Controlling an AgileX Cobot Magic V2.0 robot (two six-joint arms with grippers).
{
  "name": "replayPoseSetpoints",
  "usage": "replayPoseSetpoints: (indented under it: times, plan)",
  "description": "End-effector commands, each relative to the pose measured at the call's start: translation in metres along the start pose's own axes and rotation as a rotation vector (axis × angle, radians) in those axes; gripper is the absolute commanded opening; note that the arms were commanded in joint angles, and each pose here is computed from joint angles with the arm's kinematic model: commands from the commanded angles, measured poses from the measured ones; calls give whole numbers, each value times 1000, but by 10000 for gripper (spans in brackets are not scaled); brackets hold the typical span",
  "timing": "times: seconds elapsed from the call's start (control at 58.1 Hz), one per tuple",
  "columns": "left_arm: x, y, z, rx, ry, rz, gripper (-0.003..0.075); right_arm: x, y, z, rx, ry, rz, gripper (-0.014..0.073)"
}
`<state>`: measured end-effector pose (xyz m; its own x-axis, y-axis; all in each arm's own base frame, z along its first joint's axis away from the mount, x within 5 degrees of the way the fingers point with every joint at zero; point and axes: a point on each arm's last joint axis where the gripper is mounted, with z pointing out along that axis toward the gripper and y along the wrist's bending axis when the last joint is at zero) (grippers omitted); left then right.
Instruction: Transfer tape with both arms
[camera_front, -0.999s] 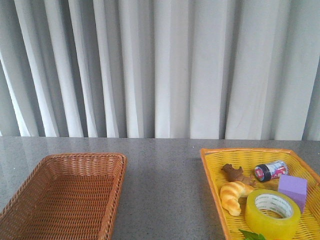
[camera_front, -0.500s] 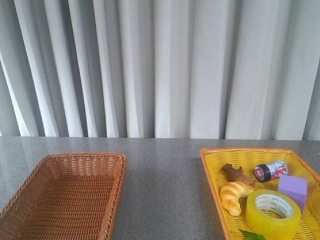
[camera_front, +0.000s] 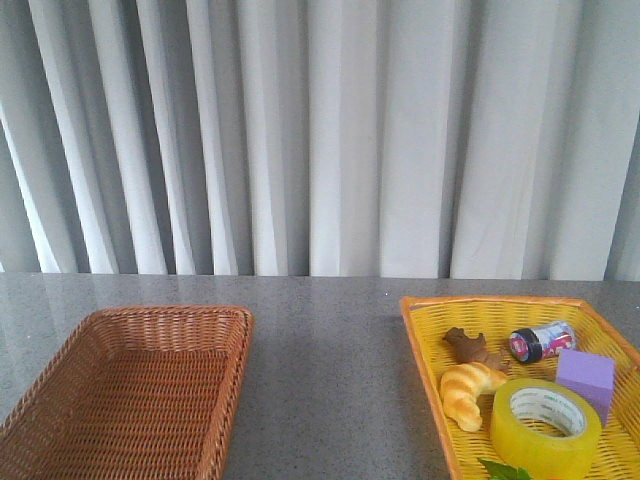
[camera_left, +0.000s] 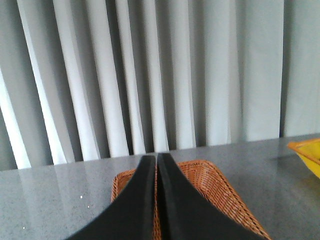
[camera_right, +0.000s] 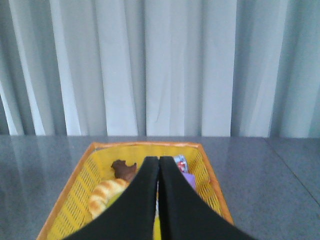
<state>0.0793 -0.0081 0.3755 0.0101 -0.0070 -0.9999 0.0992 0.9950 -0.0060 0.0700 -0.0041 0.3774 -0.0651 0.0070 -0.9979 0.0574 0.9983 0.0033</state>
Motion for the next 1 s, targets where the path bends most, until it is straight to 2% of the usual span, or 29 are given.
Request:
replayPoseSetpoints:
  times: [0.0, 0.155, 0.327, 0.534, 0.62, 0.689, 0.758, 0.896, 0.982]
  plan:
    - [-23, 0, 20, 5, 46, -18, -6, -17, -1, 15, 14, 61, -22, -7]
    - [-11, 0, 46, 7, 197, -20, -6, 0, -2, 44, 20, 300, -28, -7]
    - [4, 0, 61, 9, 329, -21, -6, 16, -2, 61, 21, 473, -22, -7]
    - [8, 0, 69, 9, 359, -22, -4, 25, -2, 74, 21, 547, -24, 0]
    - [10, 0, 70, 9, 373, -28, 10, 27, -2, 79, 20, 568, -39, 41]
    - [13, 0, 74, 9, 397, -28, 52, 29, -2, 83, 15, 583, -55, 117]
    - [16, 0, 77, 9, 420, -28, 125, 31, -2, 88, 12, 589, -60, 216]
    - [22, 0, 87, 8, 457, -29, 340, 33, -2, 99, 10, 587, -61, 436]
    - [26, 0, 92, 8, 480, -30, 437, 37, -2, 106, 8, 596, -59, 519]
